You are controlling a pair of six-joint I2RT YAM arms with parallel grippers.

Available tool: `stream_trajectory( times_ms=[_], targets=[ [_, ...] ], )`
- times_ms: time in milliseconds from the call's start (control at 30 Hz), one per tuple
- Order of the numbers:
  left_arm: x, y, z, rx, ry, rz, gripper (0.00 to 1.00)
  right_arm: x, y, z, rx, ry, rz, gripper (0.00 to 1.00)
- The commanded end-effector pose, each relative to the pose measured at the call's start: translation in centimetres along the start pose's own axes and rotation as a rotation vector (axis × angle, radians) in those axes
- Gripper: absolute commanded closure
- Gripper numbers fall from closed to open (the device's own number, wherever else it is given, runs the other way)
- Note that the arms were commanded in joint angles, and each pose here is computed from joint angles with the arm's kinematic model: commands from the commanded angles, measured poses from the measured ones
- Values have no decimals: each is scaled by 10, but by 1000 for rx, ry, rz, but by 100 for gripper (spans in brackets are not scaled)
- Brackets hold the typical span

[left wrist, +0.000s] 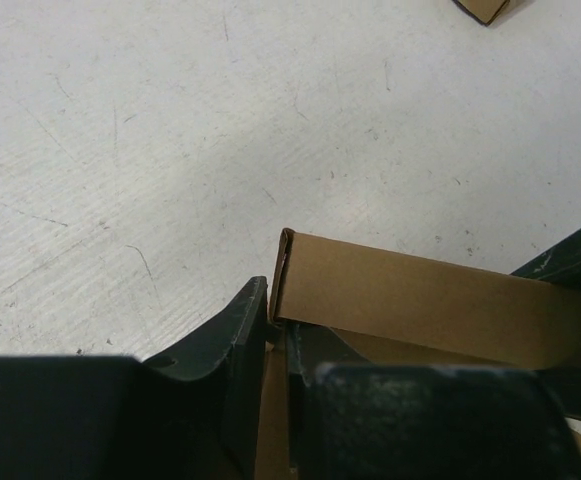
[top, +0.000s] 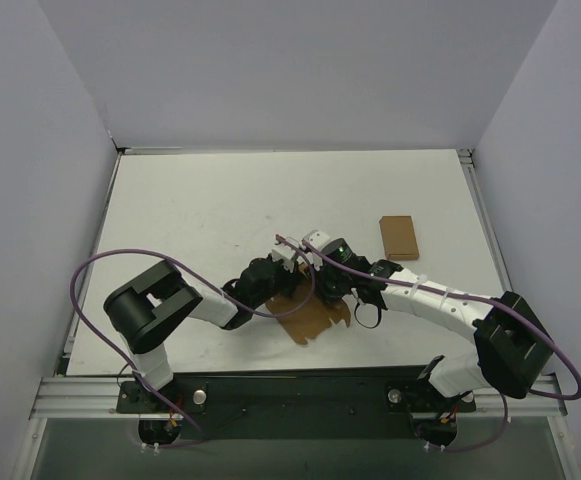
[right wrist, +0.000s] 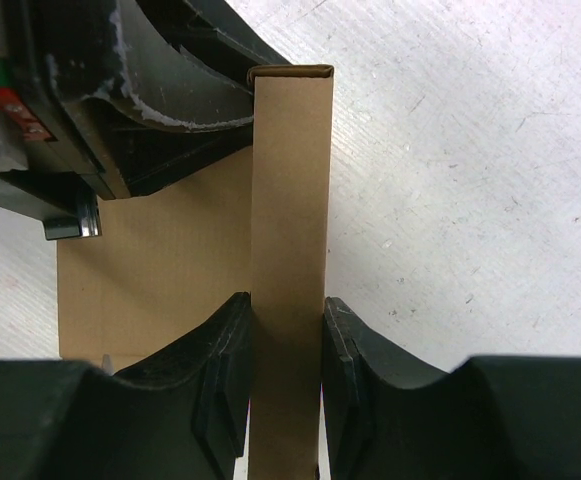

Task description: Fold the paper box

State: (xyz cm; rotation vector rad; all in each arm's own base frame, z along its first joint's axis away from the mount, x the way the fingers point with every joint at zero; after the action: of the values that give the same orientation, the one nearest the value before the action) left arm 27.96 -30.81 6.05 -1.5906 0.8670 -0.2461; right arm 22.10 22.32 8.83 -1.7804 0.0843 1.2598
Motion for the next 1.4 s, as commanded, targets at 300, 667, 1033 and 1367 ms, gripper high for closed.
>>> stream_trajectory(
  times_ms=[300,667,1033,1367],
  targets=[
    [11,-11,29,-114,-186,-58,85,-5,14,25,-20,-136,47,73],
    [12,-15,36,-105,-241,-74,85,-5,14,25,-18,-137,47,73],
    [0,-11,27,-127,-168,-84,84,-7,14,17,12,-85,43,56],
    [-28,-12,45,-6,-286,-23,84,-34,-1,7,90,-14,-23,32]
  ],
)
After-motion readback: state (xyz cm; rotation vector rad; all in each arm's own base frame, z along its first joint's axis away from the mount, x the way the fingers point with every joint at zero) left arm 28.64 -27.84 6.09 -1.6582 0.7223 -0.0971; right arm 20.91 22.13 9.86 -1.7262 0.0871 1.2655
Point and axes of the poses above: each gripper's point midway between its finger pads, its own x axis out along the fingers, its own z axis along the line the jaws close on, y = z × x, the point moved 3 cm from there along -x, back along the fingers, and after that the axes turned 4 degrees about -x, right-handed, at the moved point
